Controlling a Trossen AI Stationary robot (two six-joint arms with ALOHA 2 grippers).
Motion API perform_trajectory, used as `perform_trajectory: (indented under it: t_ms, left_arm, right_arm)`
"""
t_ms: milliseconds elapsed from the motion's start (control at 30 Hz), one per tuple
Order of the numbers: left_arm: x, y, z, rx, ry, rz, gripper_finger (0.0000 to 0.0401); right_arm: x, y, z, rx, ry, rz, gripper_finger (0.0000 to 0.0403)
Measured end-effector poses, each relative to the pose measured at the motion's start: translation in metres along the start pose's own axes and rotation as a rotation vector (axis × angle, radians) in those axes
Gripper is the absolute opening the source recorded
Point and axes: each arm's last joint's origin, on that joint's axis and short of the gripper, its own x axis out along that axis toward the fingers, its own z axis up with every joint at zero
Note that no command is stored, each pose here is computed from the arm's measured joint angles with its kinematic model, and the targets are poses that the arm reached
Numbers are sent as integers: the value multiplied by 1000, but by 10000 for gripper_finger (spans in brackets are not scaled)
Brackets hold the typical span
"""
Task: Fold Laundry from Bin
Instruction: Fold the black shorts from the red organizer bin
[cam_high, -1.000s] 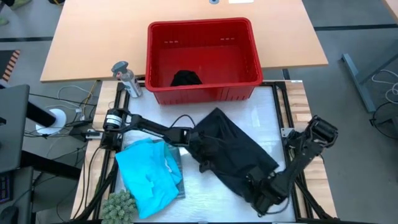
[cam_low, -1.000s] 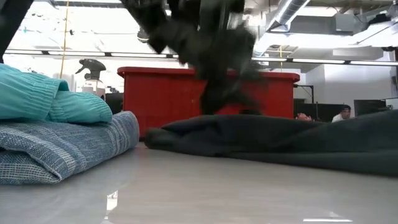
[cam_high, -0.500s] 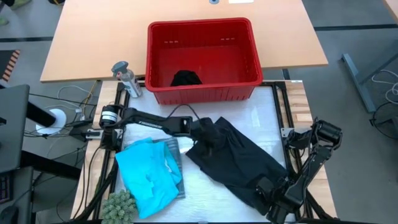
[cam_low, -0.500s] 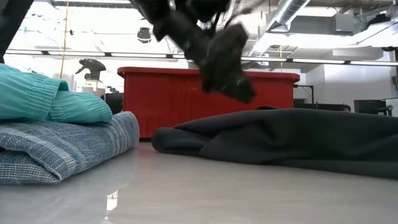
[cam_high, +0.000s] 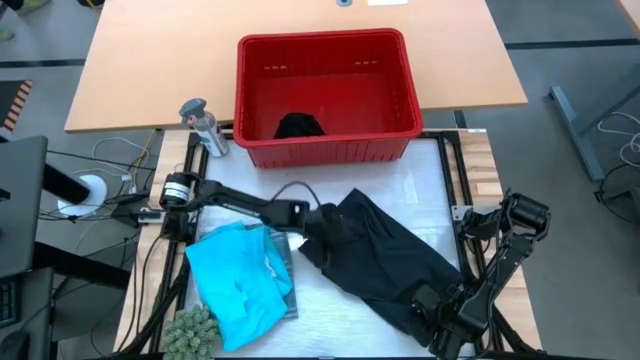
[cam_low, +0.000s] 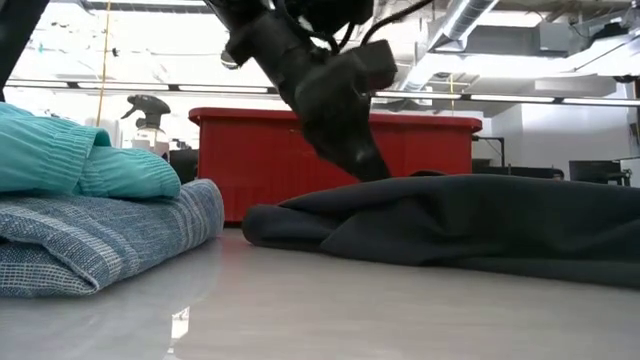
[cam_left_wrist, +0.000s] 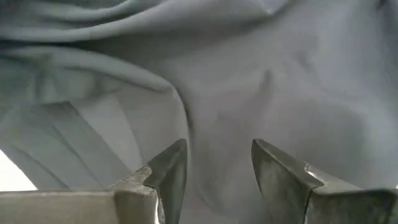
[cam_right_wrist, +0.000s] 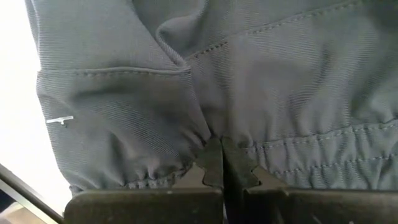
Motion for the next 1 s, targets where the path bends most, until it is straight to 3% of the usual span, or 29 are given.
perform_trajectory:
  t_ms: [133, 300, 367, 700, 800, 1000]
  left_arm:
    - [12, -18, -7, 107, 4, 153, 169]
    - [28, -14, -9, 91, -34, 189, 169]
    - [32, -8, -17, 81, 19, 221, 169]
    - [39, 13, -22, -40, 67, 190, 164]
    - [32, 13, -18, -60, 113, 200, 132]
    - [5, 4, 1, 7, 111, 218, 16]
  right_arm:
    - [0, 0, 0, 0, -1, 0, 16]
    - [0, 1, 0, -4, -1, 9, 16]
    - [0, 1, 0, -5, 2, 16, 16]
    - [0, 3, -2, -6, 8, 38, 16]
    - [0, 3, -2, -6, 7, 38, 16]
    - [0, 3, -2, -6, 5, 34, 16]
